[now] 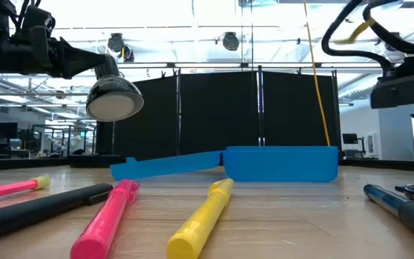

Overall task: Pick & place school supplies into a supply box
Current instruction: Put the scissors into the supply box

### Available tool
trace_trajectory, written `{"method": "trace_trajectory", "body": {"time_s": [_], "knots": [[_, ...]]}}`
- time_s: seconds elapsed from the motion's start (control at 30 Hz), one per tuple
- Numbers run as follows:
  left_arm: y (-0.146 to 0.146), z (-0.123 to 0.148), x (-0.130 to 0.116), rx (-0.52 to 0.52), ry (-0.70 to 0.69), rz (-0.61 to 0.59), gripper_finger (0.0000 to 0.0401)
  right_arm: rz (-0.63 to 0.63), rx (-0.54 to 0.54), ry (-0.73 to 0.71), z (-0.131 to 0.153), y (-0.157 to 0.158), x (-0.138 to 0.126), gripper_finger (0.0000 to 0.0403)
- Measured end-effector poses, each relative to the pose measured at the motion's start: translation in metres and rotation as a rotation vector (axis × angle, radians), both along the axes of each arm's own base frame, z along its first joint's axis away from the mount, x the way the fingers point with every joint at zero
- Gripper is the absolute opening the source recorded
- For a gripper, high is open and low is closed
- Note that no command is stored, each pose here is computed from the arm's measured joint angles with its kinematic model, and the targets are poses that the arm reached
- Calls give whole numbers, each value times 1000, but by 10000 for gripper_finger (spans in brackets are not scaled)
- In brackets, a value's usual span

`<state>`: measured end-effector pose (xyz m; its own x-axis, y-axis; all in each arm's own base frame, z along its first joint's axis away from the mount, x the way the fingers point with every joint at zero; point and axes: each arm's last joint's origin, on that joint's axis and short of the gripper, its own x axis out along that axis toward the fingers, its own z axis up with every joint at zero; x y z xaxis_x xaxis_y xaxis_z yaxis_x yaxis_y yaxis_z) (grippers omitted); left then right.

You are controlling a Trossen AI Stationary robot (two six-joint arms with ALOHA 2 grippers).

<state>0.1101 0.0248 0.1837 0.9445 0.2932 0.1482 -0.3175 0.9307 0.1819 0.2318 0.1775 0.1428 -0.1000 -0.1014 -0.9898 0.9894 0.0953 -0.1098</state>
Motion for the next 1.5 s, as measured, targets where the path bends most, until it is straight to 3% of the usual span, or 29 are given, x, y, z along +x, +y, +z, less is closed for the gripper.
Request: {"method": "trace_trajectory", "body": {"time_s": [0.33,0.6,0.77,0.97,1.03,1.23,1.5], "knots": [[0,0,0,0,0,0,47,35,31,-31,10,3,1,144],[0,0,0,-1,0,-1,47,48,109,-62,-17,-2,-8,144],[0,0,0,-4,-1,-2,47,58,117,16,-34,-11,-22,143],[0,0,0,-4,-1,-4,47,111,136,58,-38,-14,-27,89],[0,0,0,-5,-1,-4,47,113,135,60,-38,-15,-27,90],[0,0,0,-7,-1,-4,47,129,103,17,-33,-16,-27,90],[0,0,0,-8,-1,-4,47,178,-9,-143,1,-20,-24,90]]}}
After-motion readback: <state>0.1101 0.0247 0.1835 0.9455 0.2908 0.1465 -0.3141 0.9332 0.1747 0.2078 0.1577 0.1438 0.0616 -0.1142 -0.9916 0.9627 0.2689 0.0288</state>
